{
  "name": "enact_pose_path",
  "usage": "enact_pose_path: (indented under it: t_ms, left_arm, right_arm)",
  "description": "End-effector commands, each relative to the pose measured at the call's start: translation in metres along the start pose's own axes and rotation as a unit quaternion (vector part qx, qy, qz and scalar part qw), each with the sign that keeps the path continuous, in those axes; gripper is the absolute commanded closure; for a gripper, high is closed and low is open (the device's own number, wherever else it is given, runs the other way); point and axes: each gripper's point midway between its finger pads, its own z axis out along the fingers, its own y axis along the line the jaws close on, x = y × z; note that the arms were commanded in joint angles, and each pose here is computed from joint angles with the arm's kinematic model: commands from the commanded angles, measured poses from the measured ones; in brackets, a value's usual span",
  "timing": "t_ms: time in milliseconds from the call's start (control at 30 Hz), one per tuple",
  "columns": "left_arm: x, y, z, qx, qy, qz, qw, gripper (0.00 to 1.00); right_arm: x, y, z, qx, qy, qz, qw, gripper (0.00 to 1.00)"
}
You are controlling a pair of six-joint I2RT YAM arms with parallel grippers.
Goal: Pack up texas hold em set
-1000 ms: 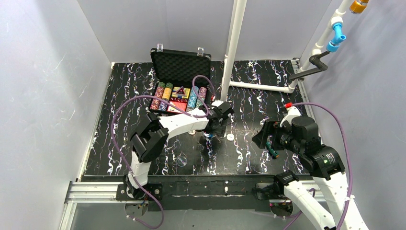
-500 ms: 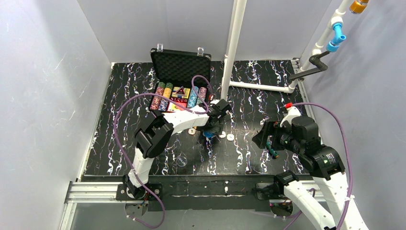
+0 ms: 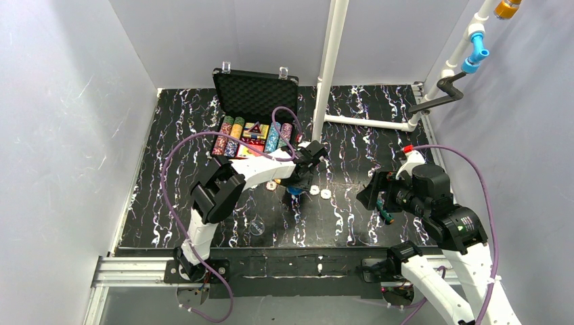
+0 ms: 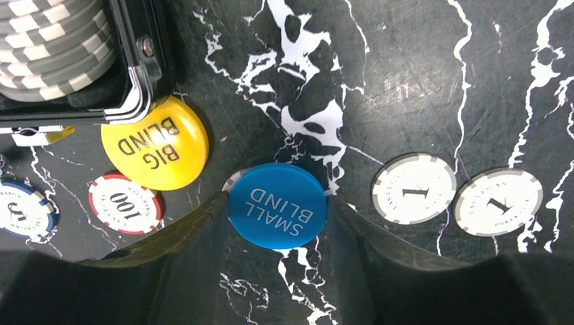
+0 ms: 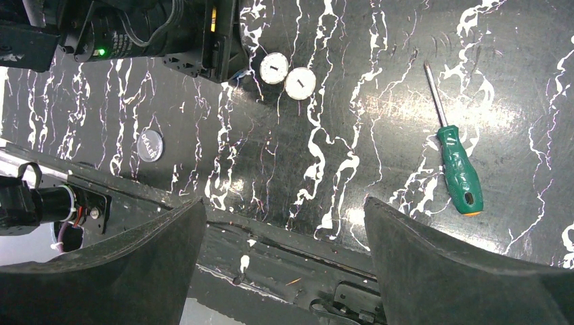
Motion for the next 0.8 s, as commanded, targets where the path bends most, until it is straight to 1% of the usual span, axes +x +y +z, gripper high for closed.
enact_pose_path:
  t_ms: [0, 133, 233, 267, 433, 533, 667, 767]
  left_arm:
    - [-0.006, 0.006, -0.034, 0.013, -0.011, 0.006, 1.000, 0.76]
    - [-0.015, 0.004, -0.054, 0.036, -0.029, 0.004, 0.999, 0.89]
    - [-0.020, 0.003, -0.064, 0.051, -0.039, 0.003, 0.998, 0.96]
    - [-0.022, 0.003, -0.067, 0.057, -0.041, 0.003, 0.998, 1.00]
    - [-0.039, 0.023, -0.079, 0.068, -0.063, -0.023, 0.995, 1.00]
    - [-0.049, 0.044, -0.081, 0.069, -0.073, -0.050, 0.994, 1.00]
    - [-0.057, 0.074, -0.072, 0.062, -0.065, -0.087, 0.992, 1.00]
    - [-0.061, 0.094, -0.063, 0.047, -0.060, -0.098, 0.992, 1.00]
  right_arm:
    - [-0.008, 0.005, 0.001, -0.011, -0.011, -0.005, 1.000, 0.06]
    - [-0.008, 0.005, 0.003, -0.011, -0.009, -0.005, 1.000, 0.06]
    - [-0.007, 0.006, 0.005, -0.012, -0.005, -0.005, 1.000, 0.06]
    - [-0.007, 0.006, 0.005, -0.012, -0.004, -0.005, 1.000, 0.06]
    - [-0.006, 0.005, 0.008, -0.010, 0.000, -0.004, 1.000, 0.06]
    - [-0.006, 0.004, 0.008, -0.009, 0.001, -0.004, 1.000, 0.06]
    - [-0.006, 0.004, 0.008, -0.007, 0.002, -0.003, 1.000, 0.06]
    - [-0.005, 0.003, 0.009, -0.004, 0.006, -0.001, 1.000, 0.06]
